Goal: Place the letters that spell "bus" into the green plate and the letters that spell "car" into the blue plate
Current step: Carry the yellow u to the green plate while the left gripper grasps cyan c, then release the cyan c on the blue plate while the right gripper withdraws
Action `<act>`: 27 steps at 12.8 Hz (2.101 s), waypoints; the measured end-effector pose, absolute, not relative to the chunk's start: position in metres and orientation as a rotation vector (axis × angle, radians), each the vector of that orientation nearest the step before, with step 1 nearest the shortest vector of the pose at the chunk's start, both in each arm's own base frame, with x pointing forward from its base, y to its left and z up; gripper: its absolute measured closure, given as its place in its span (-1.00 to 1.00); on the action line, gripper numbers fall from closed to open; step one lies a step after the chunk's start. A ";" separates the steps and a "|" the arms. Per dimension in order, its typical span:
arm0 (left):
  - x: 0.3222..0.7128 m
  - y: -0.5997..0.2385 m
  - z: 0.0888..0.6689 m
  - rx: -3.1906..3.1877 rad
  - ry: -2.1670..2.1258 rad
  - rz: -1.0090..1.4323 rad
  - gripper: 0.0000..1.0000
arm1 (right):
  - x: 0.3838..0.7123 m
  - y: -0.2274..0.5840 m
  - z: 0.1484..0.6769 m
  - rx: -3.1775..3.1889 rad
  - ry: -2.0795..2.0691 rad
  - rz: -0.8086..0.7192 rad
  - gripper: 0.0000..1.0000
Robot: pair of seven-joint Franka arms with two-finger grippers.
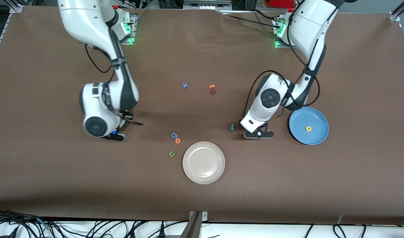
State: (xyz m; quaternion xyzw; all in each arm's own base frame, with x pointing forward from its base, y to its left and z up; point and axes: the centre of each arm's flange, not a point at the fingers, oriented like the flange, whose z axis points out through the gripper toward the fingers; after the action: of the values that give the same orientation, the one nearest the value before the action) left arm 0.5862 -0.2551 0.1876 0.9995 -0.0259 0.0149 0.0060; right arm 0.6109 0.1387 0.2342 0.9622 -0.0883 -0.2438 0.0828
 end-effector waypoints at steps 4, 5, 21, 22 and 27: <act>0.612 -0.194 0.217 3.117 -0.414 0.072 0.51 | 0.610 0.078 0.207 2.990 -0.277 -0.869 0.16; 0.617 -0.173 0.224 3.112 -0.479 0.073 0.51 | 0.610 0.077 0.206 2.999 -0.282 -0.877 -0.06; 0.576 -0.020 0.199 3.015 -0.873 -0.244 -0.25 | 0.609 0.110 0.524 3.117 -0.064 -0.566 -1.00; 0.580 -0.021 0.204 3.018 -0.876 -0.224 -0.46 | 0.602 0.107 0.540 3.116 -0.052 -0.551 -1.00; 0.593 -0.095 0.233 2.953 -0.670 -0.085 -0.81 | 0.576 0.121 0.562 3.064 0.066 -0.404 -1.00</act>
State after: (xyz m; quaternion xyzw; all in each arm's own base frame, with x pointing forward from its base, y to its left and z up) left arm 0.5932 -0.0948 0.2332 0.9733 -0.2207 -0.0280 0.0563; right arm 0.5757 0.1206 0.5620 0.9909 0.0213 -0.1306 0.0251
